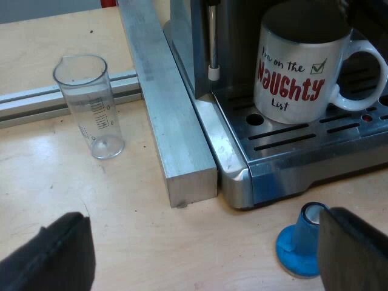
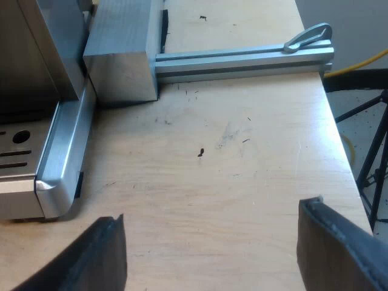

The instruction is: Remove mug from coffee machine

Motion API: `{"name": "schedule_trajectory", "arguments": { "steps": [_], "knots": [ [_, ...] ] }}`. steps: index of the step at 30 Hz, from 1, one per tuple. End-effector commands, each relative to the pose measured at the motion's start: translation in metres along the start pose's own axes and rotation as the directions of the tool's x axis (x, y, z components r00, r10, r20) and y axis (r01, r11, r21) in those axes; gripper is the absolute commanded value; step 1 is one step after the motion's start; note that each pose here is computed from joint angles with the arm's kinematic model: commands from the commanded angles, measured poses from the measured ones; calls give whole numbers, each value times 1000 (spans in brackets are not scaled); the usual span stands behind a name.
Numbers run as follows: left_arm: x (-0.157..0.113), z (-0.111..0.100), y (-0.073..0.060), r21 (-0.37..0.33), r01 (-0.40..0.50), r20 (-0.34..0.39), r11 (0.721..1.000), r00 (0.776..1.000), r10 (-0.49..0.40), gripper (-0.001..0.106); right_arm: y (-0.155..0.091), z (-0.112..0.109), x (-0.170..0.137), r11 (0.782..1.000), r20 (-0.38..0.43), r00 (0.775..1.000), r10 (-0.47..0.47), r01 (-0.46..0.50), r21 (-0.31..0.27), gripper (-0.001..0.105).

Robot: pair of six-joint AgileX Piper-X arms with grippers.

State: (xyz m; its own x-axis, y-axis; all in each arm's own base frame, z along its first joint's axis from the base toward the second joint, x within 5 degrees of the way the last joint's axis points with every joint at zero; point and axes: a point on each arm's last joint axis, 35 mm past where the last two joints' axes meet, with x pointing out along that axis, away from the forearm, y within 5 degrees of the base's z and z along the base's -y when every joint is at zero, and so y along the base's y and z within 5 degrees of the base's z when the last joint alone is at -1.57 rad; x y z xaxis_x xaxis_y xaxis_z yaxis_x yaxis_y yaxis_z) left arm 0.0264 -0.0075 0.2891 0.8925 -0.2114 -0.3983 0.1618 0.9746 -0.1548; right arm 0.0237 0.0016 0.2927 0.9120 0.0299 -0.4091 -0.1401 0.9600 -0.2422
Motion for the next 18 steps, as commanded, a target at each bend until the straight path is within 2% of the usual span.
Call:
{"name": "schedule_trajectory", "arguments": {
  "steps": [1,4,11,18],
  "knots": [
    [2,2,0,-5,5,1,1000,1000,-5,76,-1,1,2,1000,-4,1000,0,0,-2,62],
    [2,3,0,-4,5,6,1000,1000,-5,76,-1,1,2,1000,-4,1000,0,0,-2,62],
    [1,10,-1,10,10,68,1000,998,-10,76,0,2,2,1000,0,1000,9,-9,-2,62],
    [0,19,-4,54,84,143,995,986,-91,76,-2,18,4,995,26,994,103,-103,-2,62]
  ]
}}
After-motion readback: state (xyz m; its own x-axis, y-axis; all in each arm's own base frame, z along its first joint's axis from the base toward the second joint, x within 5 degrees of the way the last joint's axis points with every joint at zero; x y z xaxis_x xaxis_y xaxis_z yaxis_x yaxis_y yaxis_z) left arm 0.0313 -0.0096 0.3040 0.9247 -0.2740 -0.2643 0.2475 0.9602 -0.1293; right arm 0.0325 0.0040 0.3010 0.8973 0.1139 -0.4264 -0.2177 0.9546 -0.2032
